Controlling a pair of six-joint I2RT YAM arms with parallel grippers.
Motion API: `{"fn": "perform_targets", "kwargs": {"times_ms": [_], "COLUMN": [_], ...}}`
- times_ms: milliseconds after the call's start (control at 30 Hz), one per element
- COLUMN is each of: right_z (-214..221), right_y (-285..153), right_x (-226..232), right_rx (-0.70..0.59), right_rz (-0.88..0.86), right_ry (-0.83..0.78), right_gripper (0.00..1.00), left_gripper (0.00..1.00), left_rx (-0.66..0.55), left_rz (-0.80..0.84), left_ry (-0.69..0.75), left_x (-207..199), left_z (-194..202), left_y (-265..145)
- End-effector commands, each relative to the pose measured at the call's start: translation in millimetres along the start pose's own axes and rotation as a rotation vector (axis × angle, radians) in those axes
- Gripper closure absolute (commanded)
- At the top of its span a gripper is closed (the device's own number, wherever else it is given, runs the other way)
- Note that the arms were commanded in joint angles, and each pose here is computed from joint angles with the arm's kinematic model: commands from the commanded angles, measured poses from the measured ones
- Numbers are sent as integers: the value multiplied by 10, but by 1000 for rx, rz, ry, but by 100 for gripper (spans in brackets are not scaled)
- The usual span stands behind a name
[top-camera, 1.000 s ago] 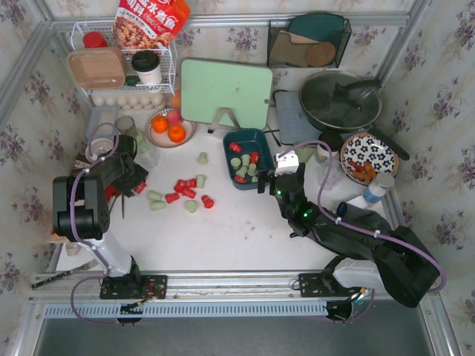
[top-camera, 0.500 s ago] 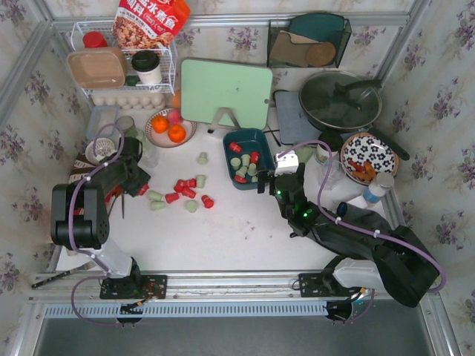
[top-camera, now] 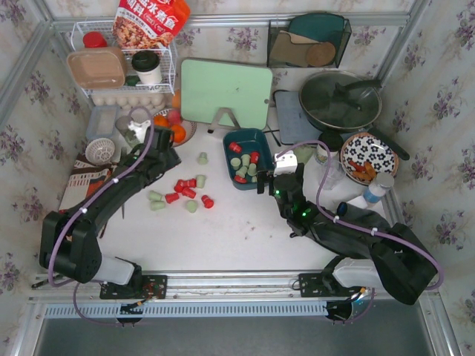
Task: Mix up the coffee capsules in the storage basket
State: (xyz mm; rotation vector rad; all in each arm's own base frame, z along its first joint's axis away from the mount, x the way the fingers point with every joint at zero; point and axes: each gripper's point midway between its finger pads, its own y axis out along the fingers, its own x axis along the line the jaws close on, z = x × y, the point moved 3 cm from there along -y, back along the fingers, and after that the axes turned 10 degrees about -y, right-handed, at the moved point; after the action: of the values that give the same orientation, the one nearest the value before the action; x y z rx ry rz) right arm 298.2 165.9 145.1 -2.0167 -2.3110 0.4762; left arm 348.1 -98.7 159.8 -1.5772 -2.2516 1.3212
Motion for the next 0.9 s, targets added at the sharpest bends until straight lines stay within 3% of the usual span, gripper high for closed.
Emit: {"fn": "perform_targets", "kwargs": {"times_ms": [0,267,433,767,867], "right_z": [-71,-108,-116,-109,-105], "right_y": [15,-9,-23,-19,-14], "right_x": [-10,-27,-56,-44,-46], "right_rx": [-19,-31,-38,-38,-36], "right_rz": [15,17,30,25,28], "right_ry": [17,29,35,38,35], "right_gripper": [0,0,0,0,0], "left_gripper": [67,67,66,60,54], "left_rx": [-52,-38,11,83,91], "left_rz": [220,466,585,540,482], "left_ry": [91,358,422,515,530], "left_x": [-619,-1598,-2009,-2349,-2303], "left_z": [-42,378,652,1120,1217], "left_y": [-107,-86,6,295,430]}}
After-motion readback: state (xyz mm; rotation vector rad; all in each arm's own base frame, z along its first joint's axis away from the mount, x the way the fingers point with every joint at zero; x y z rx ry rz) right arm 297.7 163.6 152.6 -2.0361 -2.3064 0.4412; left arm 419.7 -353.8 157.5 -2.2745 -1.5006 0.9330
